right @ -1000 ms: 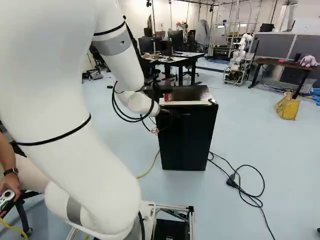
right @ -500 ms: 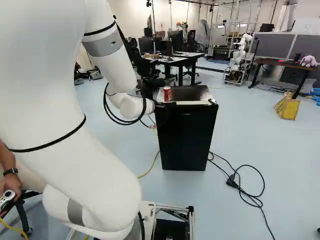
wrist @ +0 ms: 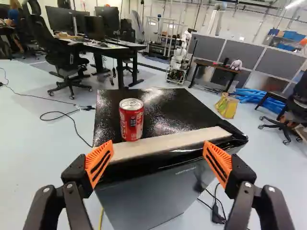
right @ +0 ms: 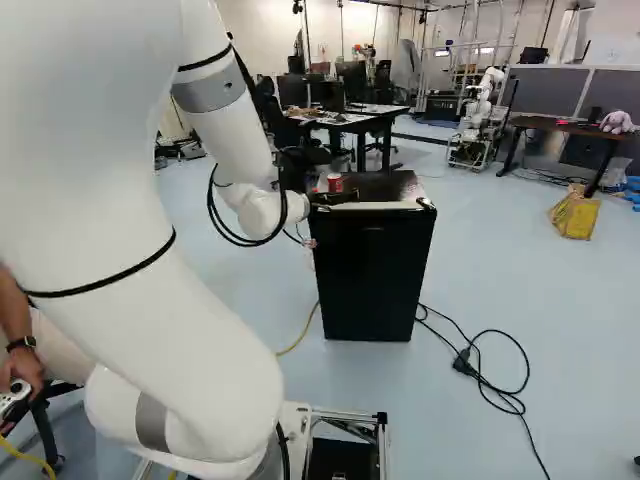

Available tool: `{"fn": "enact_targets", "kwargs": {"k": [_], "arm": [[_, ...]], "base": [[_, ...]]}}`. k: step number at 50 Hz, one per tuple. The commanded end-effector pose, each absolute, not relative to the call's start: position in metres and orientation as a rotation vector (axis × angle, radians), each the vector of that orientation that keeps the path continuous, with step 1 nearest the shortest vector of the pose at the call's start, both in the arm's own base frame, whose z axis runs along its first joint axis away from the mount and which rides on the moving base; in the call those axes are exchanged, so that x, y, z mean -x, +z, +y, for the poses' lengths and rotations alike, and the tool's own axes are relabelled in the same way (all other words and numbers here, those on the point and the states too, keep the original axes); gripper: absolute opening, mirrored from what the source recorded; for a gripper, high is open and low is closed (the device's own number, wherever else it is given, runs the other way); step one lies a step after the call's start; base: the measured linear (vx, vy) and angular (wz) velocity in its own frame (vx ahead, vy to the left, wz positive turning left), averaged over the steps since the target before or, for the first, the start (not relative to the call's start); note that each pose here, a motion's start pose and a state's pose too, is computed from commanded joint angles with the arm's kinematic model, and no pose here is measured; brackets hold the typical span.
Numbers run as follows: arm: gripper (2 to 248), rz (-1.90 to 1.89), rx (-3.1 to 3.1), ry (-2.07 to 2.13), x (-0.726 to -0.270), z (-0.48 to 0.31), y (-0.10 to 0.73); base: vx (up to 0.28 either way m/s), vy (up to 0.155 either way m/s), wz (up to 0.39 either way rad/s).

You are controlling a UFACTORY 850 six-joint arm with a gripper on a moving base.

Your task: Grab a drink from the fridge

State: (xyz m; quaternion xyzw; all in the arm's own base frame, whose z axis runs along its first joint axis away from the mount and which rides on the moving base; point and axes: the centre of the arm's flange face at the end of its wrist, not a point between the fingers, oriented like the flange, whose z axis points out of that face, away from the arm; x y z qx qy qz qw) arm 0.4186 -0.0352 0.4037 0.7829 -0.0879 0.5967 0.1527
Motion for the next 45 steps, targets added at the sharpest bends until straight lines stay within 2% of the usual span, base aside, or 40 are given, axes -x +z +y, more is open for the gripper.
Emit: {"fn": "enact_targets", "kwargs": {"k": [19, 45], "arm": [[247, -0.216, -2.263, 1.724, -0.442, -0.021, 0.399], [247, -0.134, -2.278, 1.69, -0.473, -0.043, 0.38]], "base": [[0.0, 0.0, 0.0], [0.0, 0.0, 0.0]]}}
